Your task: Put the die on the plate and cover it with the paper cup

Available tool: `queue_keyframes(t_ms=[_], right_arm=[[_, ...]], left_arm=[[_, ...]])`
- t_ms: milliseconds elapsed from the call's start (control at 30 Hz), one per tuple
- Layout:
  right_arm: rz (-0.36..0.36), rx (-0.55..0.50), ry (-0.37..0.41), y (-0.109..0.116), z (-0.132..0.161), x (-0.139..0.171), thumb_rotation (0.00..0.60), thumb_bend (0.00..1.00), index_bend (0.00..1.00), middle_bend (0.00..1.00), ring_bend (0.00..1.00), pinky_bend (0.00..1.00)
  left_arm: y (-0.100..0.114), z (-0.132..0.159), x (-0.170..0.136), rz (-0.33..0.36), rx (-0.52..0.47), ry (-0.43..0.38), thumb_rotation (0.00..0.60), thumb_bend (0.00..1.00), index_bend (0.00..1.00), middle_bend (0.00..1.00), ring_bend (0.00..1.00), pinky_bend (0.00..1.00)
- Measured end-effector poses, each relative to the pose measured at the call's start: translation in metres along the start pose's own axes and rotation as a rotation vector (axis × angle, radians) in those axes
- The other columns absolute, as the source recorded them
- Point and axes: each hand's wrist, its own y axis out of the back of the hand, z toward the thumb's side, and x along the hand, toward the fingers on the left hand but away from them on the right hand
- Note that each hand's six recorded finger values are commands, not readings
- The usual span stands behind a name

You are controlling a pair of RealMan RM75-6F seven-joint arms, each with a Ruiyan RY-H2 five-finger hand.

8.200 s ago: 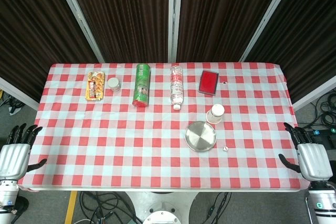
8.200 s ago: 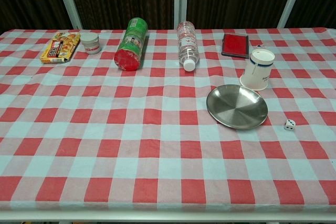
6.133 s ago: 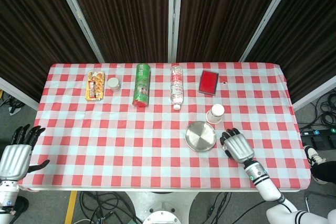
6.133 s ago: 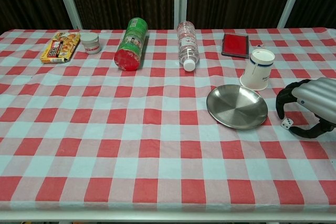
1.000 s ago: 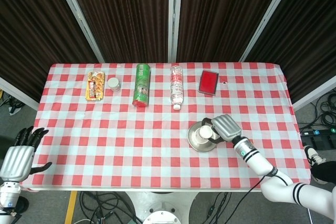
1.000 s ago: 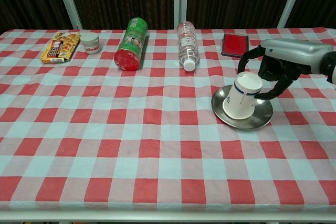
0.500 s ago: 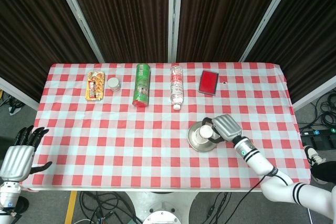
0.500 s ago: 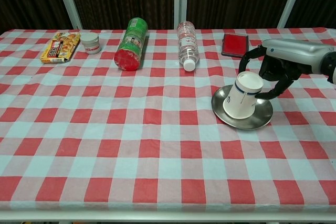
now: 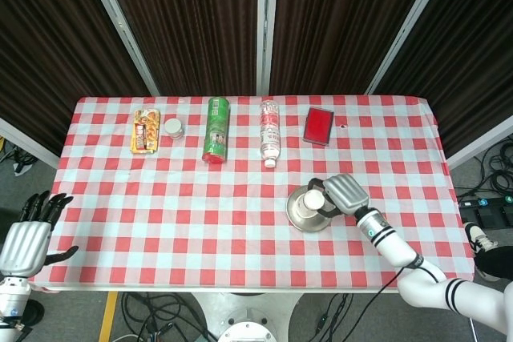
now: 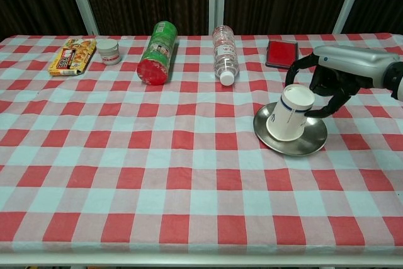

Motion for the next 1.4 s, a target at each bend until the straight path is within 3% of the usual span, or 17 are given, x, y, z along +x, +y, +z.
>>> queue_keyframes(t_ms=[300,567,800,1033,1267,1400], right_arm=[[0.058,-0.005,0.055,-0.008,0.016,0.010,0.600,0.24,0.62,0.92,0.91,0.97],[0.007,0.008,-0.010,0.001,-0.002,-0.001,0.600,0.24,0.62,0.92,0.91,0.97],[0.056,-0.002,0.056,-0.008,0.014,0.006,0.600,0.24,0.61,0.92,0.91,0.97],[0.002,0.004,-0.017,0.003,-0.005,-0.006,0.600,0.24,0.61,0.92,0.91,0.97],[0.058,-0.028,0.040,-0.006,0.013,0.002,0.600,0.24,0.61,0.92,0.91,0.97],[0.038,-0.026,0.004,0.000,0.001,-0.002,0.600,0.24,0.61,0.92,0.91,0.97]], left_arm=[[-0.001,0.000,0.001,-0.002,0.000,-0.001,0.600,0.00,0.15,0.12,0.02,0.04],[-0.001,-0.002,0.001,-0.001,-0.005,0.004,0.600,0.00,0.15,0.12,0.02,0.04],[-0.002,-0.002,0.002,-0.001,-0.007,0.003,0.600,0.00,0.14,0.12,0.02,0.04],[-0.002,-0.003,0.001,0.000,-0.011,0.007,0.600,0.00,0.15,0.12,0.02,0.04],[-0.003,-0.002,0.001,-0.002,-0.010,0.002,0.600,0.00,0.15,0.12,0.02,0.04],[-0.002,-0.002,0.001,0.002,-0.011,0.000,0.600,0.00,0.15,0.12,0.02,0.04]])
